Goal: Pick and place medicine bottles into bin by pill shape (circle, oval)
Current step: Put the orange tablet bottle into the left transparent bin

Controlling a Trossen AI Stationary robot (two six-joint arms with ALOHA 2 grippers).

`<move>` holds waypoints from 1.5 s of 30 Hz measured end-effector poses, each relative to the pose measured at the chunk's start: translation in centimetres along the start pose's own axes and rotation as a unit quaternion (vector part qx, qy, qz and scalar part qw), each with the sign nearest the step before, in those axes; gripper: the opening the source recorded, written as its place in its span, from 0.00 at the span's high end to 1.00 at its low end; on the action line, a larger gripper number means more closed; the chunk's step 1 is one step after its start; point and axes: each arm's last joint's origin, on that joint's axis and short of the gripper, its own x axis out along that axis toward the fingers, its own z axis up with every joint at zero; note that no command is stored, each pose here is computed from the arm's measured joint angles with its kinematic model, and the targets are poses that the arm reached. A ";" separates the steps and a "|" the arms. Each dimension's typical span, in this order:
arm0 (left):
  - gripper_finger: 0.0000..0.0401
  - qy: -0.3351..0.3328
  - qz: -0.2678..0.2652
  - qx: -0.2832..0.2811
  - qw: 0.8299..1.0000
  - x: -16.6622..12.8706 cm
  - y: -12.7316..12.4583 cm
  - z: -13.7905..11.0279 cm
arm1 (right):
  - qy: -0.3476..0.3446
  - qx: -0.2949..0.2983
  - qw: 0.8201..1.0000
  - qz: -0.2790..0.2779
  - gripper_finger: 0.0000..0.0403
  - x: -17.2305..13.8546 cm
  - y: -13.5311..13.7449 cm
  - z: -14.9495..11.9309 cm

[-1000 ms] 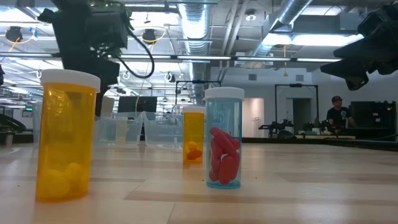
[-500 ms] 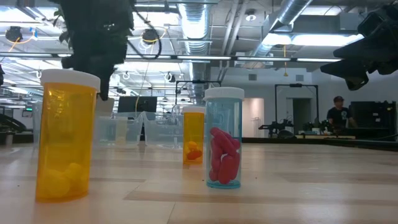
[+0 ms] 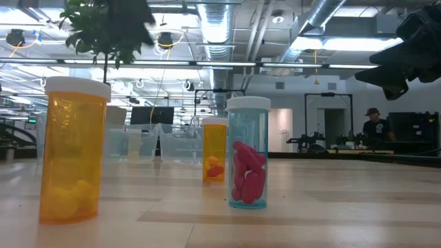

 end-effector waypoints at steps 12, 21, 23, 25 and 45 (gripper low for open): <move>0.41 0.007 -0.074 0.086 0.994 6.6 -7.3 -3.0 | 0.000 0.001 1.000 0.000 0.44 0.0 0.0 0.0; 0.29 0.118 -0.091 0.117 0.982 11.2 -12.1 -3.1 | 0.000 0.004 1.000 0.001 0.44 0.0 0.0 0.0; 0.30 0.148 -0.079 0.131 0.977 11.6 -13.1 -3.0 | 0.000 0.004 1.000 0.001 0.44 0.0 0.0 0.0; 0.30 0.174 -0.075 0.136 0.972 11.9 -14.2 -2.7 | 0.000 0.005 1.000 0.001 0.44 0.0 0.0 0.0; 0.32 0.250 -0.025 0.152 0.956 12.0 -17.1 -3.4 | 0.001 0.010 1.000 0.002 0.44 0.0 0.0 0.0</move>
